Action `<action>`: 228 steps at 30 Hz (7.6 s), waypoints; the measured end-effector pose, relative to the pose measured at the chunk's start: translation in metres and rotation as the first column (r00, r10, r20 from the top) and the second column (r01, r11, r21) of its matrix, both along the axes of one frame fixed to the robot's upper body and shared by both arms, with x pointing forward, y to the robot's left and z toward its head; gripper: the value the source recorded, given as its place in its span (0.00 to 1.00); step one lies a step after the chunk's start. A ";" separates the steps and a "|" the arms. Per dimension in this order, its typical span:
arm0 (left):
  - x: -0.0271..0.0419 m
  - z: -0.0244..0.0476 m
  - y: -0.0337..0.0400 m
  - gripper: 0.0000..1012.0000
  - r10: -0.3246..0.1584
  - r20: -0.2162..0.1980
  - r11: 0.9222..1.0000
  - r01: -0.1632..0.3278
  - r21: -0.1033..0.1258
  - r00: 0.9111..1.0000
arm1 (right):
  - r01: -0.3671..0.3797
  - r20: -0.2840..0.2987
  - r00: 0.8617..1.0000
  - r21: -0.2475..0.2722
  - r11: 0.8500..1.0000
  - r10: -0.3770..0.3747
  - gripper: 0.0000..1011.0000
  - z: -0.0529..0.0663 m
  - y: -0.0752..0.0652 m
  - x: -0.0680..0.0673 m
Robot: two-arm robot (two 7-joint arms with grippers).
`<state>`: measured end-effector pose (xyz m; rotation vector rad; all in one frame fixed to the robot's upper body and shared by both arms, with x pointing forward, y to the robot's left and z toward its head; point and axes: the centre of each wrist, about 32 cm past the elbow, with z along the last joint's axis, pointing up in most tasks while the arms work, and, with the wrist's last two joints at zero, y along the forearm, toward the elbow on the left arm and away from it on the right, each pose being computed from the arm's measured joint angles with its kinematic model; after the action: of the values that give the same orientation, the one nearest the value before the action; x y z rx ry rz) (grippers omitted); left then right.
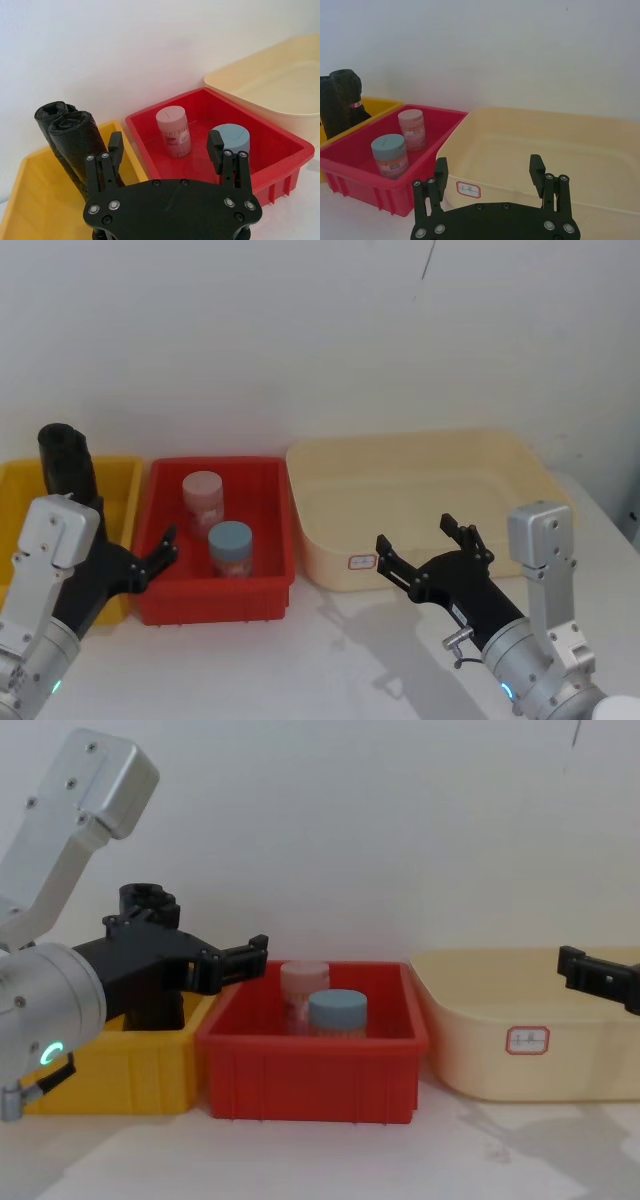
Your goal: Pick up the garbage bag with the one hand and transfer it to the other hand.
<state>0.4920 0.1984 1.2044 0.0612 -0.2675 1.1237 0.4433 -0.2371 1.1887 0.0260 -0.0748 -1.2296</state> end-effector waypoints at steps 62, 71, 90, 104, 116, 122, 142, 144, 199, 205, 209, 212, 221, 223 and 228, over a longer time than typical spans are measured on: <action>-0.0035 0.0151 0.0395 0.99 0.115 -0.081 0.979 -0.127 -0.159 0.990 | 0.000 0.000 1.000 0.000 1.000 0.000 0.99 0.000 0.000 0.000; 0.0107 0.0174 0.0409 0.99 0.128 -0.102 0.974 -0.144 -0.172 0.987 | 0.000 0.000 1.000 0.000 1.000 0.000 0.99 0.000 0.000 0.000; 0.0379 0.0178 0.0423 0.99 0.137 -0.160 0.971 -0.164 -0.171 0.978 | 0.000 0.000 1.000 0.000 1.000 0.000 0.99 0.000 0.000 0.000; 0.0617 0.0195 0.0452 0.99 0.107 -0.198 0.983 -0.133 -0.122 0.974 | 0.000 0.000 1.000 0.000 1.000 0.000 0.99 0.000 0.000 0.000; 0.0800 0.0153 0.0429 0.99 0.081 -0.238 0.992 -0.103 -0.079 0.968 | 0.000 0.000 1.000 0.000 1.000 0.000 0.99 0.000 0.000 0.000; 0.0855 0.0126 0.0421 0.99 0.082 -0.250 0.993 -0.100 -0.061 0.965 | 0.000 0.000 1.000 0.000 1.000 0.000 0.99 0.000 0.000 0.000; 0.0922 0.0095 0.0410 0.54 0.082 -0.265 0.995 -0.096 -0.040 0.961 | 0.000 0.000 1.000 0.000 1.000 0.000 0.99 0.000 0.000 0.000; 0.0925 0.0094 0.0410 0.51 0.082 -0.266 0.995 -0.096 -0.039 0.960 | 0.000 0.000 1.000 0.000 1.000 0.000 0.99 0.000 0.000 0.000; 0.1192 0.1151 0.0053 0.41 -0.314 -0.127 0.939 0.289 -0.187 0.941 | -0.092 0.035 0.995 0.003 0.996 0.092 0.99 0.025 -0.004 0.022; 0.1282 0.1143 -0.0108 0.41 -0.411 -0.154 0.893 0.363 -0.265 0.898 | -0.161 0.027 0.987 -0.002 0.987 0.161 0.99 0.041 -0.006 0.034; 0.1317 0.1148 -0.0178 0.41 -0.451 -0.166 0.871 0.392 -0.298 0.877 | -0.206 0.001 0.978 0.003 0.978 0.206 0.99 0.051 -0.006 0.041; 0.1338 0.1153 -0.0234 0.41 -0.476 -0.175 0.856 0.408 -0.317 0.862 | -0.225 -0.015 0.974 0.010 0.974 0.225 0.99 0.055 -0.006 0.043; 0.1382 0.1191 -0.0340 0.41 -0.527 -0.200 0.825 0.441 -0.353 0.826 | -0.267 -0.062 0.961 0.022 0.963 0.268 0.99 0.059 0.001 0.052; 0.1386 0.1197 -0.0352 0.41 -0.532 -0.204 0.822 0.444 -0.357 0.822 | -0.271 -0.064 0.960 0.019 0.962 0.272 0.99 0.059 0.002 0.054; 0.1402 0.1209 -0.0386 0.41 -0.549 -0.217 0.812 0.453 -0.369 0.807 | -0.279 -0.067 0.958 0.006 0.960 0.279 0.99 0.058 0.005 0.059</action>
<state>0.6322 0.1598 1.3253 -0.0996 0.1765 0.5884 0.5027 -0.2320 1.2469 -0.0078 -0.0141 -0.9466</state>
